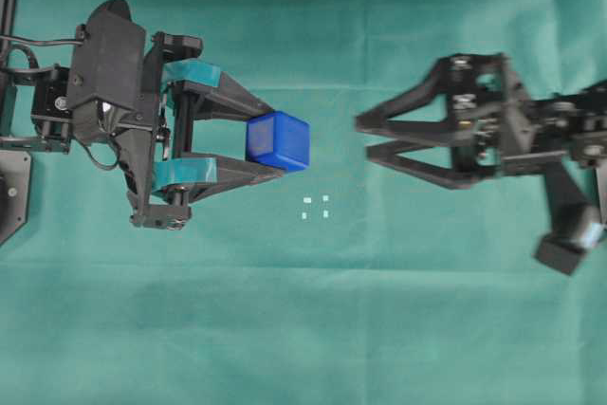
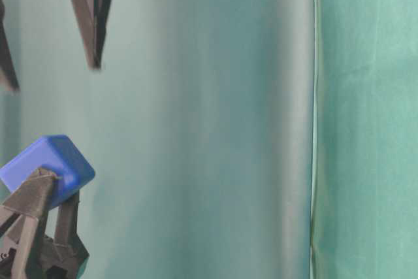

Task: Handover the blue block to the right arm after grasping it with the left arm, then place it in the designated position.
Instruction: 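Close the right gripper on the cube beside the left gripper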

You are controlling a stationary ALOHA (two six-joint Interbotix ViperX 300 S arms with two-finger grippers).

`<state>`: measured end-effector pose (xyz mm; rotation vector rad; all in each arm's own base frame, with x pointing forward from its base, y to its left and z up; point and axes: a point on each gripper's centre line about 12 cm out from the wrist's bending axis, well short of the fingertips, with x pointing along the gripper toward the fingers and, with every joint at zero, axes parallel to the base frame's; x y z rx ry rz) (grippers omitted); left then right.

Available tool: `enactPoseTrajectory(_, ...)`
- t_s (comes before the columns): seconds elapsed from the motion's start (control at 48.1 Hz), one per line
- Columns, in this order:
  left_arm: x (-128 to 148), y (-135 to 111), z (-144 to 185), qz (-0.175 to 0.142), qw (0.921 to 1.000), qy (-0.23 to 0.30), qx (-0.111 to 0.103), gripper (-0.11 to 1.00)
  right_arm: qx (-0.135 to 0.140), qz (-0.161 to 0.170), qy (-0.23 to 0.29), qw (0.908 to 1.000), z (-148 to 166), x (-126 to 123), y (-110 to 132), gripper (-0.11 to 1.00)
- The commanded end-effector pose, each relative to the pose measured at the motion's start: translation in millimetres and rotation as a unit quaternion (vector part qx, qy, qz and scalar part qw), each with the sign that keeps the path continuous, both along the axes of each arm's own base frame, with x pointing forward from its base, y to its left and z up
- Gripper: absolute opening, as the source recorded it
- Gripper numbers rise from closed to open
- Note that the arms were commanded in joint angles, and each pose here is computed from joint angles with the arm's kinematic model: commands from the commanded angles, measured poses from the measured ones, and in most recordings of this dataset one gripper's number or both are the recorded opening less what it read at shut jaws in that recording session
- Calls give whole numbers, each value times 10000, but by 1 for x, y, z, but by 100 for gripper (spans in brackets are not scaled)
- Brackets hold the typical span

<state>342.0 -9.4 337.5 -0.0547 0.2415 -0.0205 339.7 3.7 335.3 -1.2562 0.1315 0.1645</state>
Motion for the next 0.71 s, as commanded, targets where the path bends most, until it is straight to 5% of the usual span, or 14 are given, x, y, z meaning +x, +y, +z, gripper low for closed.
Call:
enactPoseTrajectory(0.0, 0, -1, 11, -6, 9999, -168, -12, 47, -4, 4, -154, 9999, 15, 17, -1, 92)
enactPoseTrajectory(0.416, 0, -1, 10, -6, 9999, -145, -12, 47, -234, 101, -204, 9995, 19, 64, -3, 92)
enactPoseTrajectory(0.686, 0, -1, 10, -6, 9999, -145, -12, 47, -241, 102, -216, 9994, 20, 74, -3, 92)
